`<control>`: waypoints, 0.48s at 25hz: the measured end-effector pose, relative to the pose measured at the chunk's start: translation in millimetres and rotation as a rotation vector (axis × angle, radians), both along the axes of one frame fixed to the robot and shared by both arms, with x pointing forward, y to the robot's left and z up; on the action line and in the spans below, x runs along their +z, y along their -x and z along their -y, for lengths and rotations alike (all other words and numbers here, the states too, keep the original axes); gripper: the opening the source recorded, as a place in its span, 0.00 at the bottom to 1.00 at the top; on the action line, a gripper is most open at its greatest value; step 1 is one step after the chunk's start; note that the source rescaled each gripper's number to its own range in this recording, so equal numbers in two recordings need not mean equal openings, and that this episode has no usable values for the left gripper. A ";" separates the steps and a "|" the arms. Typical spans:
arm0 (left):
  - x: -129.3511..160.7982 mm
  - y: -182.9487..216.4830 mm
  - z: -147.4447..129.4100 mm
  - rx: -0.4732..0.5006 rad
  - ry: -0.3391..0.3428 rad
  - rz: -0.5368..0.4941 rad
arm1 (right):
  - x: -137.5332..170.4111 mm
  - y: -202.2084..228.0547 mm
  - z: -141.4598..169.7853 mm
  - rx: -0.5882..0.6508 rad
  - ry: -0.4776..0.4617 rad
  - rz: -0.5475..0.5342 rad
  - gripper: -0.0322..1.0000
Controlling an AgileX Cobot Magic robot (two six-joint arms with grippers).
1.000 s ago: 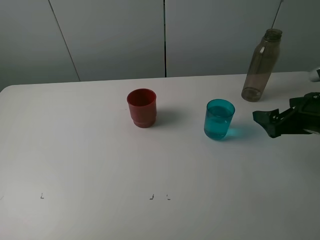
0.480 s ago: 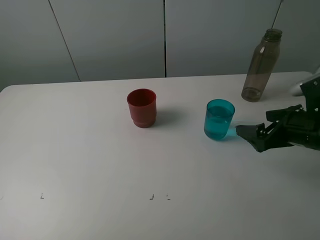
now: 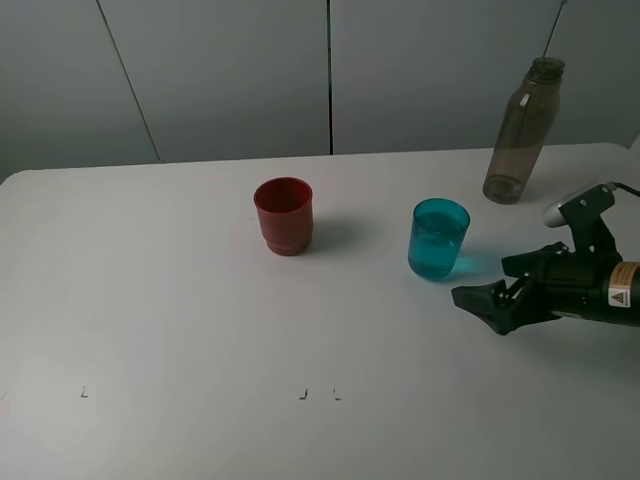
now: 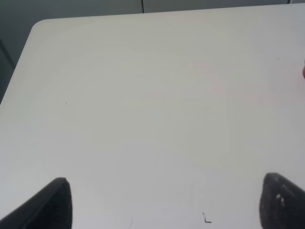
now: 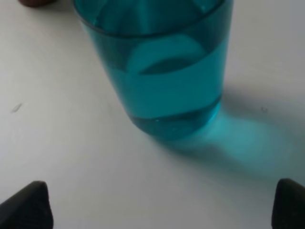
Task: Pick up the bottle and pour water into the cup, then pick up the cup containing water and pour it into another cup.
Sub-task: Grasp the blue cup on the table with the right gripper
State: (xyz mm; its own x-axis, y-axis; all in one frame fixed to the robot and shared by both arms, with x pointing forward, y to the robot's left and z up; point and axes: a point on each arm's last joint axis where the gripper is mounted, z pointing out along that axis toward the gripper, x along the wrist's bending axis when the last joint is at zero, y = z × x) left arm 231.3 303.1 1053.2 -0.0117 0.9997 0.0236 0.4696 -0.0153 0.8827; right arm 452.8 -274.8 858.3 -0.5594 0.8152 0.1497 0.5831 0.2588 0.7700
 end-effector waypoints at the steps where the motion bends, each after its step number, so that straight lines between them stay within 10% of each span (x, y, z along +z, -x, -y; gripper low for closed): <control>1: 0.0 0.0 0.0 0.000 0.000 0.000 | -0.7 -2.4 0.1 0.006 0.001 0.004 1.00; 12: 0.0 0.0 0.0 0.003 0.006 0.000 | 1.4 -12.7 -2.6 0.110 0.041 0.168 1.00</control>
State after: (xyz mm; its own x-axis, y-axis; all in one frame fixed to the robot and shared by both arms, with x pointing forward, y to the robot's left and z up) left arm 231.3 303.1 1053.2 -0.0149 0.9997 0.0176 0.4695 -0.0085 0.8829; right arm 465.5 -272.1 859.7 -0.6600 0.7512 0.0148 0.4142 0.3473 0.8413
